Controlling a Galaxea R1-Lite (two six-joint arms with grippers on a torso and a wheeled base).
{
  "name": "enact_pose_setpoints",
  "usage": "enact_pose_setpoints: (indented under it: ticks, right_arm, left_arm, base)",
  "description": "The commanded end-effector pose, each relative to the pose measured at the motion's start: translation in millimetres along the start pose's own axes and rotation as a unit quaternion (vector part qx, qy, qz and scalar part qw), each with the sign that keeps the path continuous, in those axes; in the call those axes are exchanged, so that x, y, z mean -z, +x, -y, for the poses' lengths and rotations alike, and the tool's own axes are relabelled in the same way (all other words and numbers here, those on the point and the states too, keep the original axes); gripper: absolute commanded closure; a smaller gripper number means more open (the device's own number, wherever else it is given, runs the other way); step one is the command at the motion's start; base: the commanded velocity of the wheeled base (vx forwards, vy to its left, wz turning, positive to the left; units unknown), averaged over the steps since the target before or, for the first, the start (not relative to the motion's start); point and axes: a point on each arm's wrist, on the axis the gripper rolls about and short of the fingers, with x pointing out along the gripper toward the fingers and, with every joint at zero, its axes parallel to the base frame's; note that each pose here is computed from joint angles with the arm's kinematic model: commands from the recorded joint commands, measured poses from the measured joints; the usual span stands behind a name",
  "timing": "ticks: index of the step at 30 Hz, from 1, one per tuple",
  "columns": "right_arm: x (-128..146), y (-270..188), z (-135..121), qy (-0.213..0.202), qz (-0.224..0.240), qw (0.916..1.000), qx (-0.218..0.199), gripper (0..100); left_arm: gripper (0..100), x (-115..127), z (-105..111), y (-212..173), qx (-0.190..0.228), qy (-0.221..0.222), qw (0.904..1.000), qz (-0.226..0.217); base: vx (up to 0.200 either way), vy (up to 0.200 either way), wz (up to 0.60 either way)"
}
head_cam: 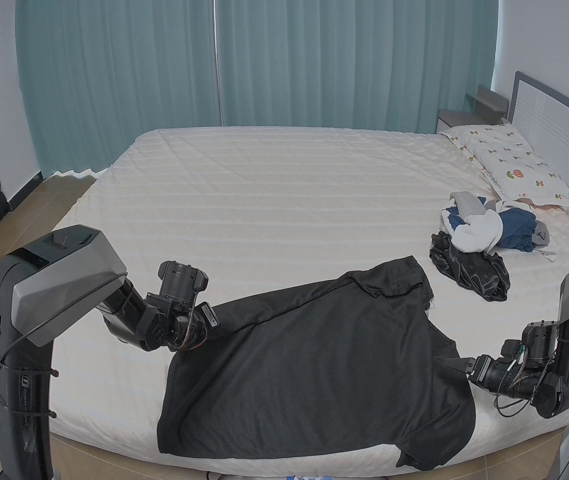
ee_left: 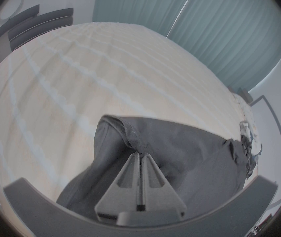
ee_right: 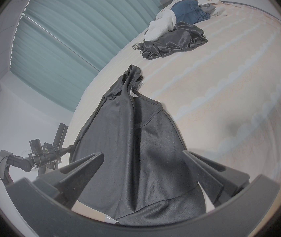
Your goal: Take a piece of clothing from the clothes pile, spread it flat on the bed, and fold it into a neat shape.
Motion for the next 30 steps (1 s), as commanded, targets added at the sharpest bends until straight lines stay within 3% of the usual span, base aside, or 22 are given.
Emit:
enact_pose_setpoints:
  ticks: [1,5,12,19,30]
  right_arm:
    - [-0.6,-1.6,-0.6,0.0,0.003,1.0,-0.002,0]
    - [-0.3,-1.3,0.2,0.001,0.002,1.0,-0.001,0]
    - [-0.1,-1.2,1.7,0.003,0.002,1.0,0.001,0]
    - [0.7,-0.5,2.0,0.003,0.0,1.0,0.002,0]
    - [1.0,-0.8,1.6,0.004,-0.001,1.0,0.002,0]
  left_arm:
    - [100,-25.8,-4.9,-3.4,0.015,-0.029,0.9988,0.038]
    - [100,-43.6,-12.1,0.9,0.02,-0.05,0.997,0.055]
    - [100,-95.6,-20.4,31.5,0.035,-0.094,0.9879,0.118]
    - [100,-112.0,-29.9,76.9,0.042,-0.107,0.9832,0.142]
    - [100,-124.8,-20.6,85.9,0.077,-0.106,0.9788,0.158]
  base:
    - [0.0,0.0,0.0]
    - [0.0,0.0,0.0]
    - [0.0,0.0,0.0]
    - [0.0,0.0,0.0]
    - [0.0,0.0,0.0]
